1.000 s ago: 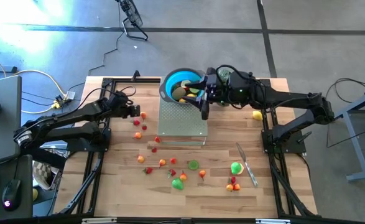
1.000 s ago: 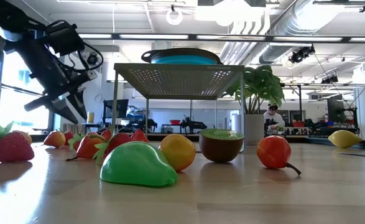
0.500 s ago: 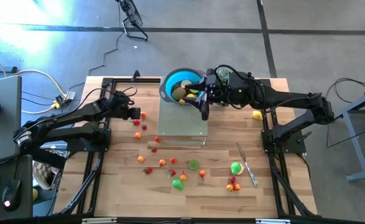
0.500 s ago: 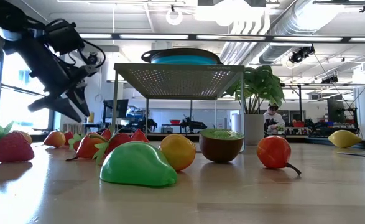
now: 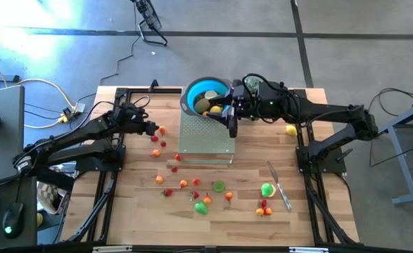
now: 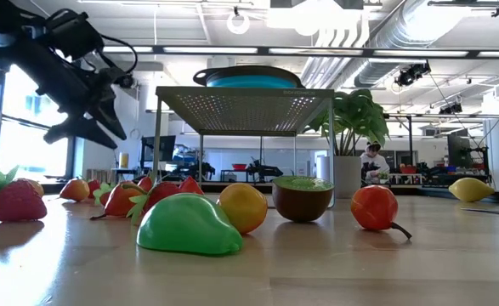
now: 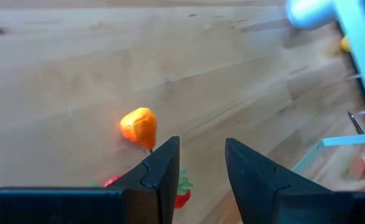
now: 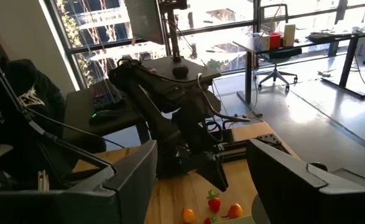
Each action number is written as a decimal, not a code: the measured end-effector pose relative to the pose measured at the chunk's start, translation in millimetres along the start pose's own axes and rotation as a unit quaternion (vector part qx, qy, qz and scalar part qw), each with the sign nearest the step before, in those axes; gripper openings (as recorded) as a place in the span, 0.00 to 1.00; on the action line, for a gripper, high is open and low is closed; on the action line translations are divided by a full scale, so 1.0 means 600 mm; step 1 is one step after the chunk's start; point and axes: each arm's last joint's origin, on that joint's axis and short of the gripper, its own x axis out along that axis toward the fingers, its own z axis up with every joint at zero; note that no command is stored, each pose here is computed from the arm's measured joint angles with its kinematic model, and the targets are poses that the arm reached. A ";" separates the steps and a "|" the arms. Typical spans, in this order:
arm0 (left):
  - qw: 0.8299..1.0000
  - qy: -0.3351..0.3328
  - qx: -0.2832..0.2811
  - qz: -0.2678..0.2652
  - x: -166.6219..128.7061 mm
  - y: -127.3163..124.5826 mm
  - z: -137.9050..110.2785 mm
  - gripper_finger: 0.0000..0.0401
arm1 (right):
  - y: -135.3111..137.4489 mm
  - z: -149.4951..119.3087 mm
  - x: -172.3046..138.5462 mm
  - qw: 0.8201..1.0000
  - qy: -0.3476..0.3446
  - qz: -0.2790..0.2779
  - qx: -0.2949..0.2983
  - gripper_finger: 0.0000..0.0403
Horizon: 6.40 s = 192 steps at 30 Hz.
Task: Pick & Place Fruit
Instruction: Put the red strawberry in the blue bowl on the shelf
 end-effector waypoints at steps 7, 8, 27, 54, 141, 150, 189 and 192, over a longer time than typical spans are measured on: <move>0.999 -0.008 0.047 -0.007 -0.009 -0.001 -0.001 0.32 | 0.000 0.000 0.000 1.000 0.000 0.000 -0.001 0.59; 0.999 -0.008 0.051 -0.007 -0.009 0.000 -0.001 0.32 | 0.000 0.000 0.000 1.000 0.000 0.000 -0.001 0.59; 0.997 0.009 0.059 -0.043 -0.009 -0.005 -0.001 0.32 | 0.001 0.005 0.000 1.000 -0.014 0.002 -0.001 0.59; 0.983 0.107 0.078 -0.124 -0.026 -0.018 -0.007 0.32 | 0.001 0.006 -0.001 1.000 -0.019 0.002 -0.001 0.59; 0.931 0.226 0.208 0.197 0.123 -0.011 -0.027 0.43 | 0.001 0.005 -0.001 1.000 -0.015 0.002 -0.014 0.59; 0.946 0.193 0.205 0.159 0.132 -0.023 -0.018 0.43 | 0.001 0.005 -0.001 1.000 -0.015 0.002 -0.014 0.59; 0.943 0.206 0.204 0.162 0.081 -0.023 -0.019 0.31 | 0.000 0.000 0.000 1.000 0.001 0.000 -0.014 0.59; 0.952 0.179 0.199 0.146 0.060 -0.029 -0.013 0.31 | 0.000 0.000 0.000 1.000 0.001 0.000 -0.014 0.59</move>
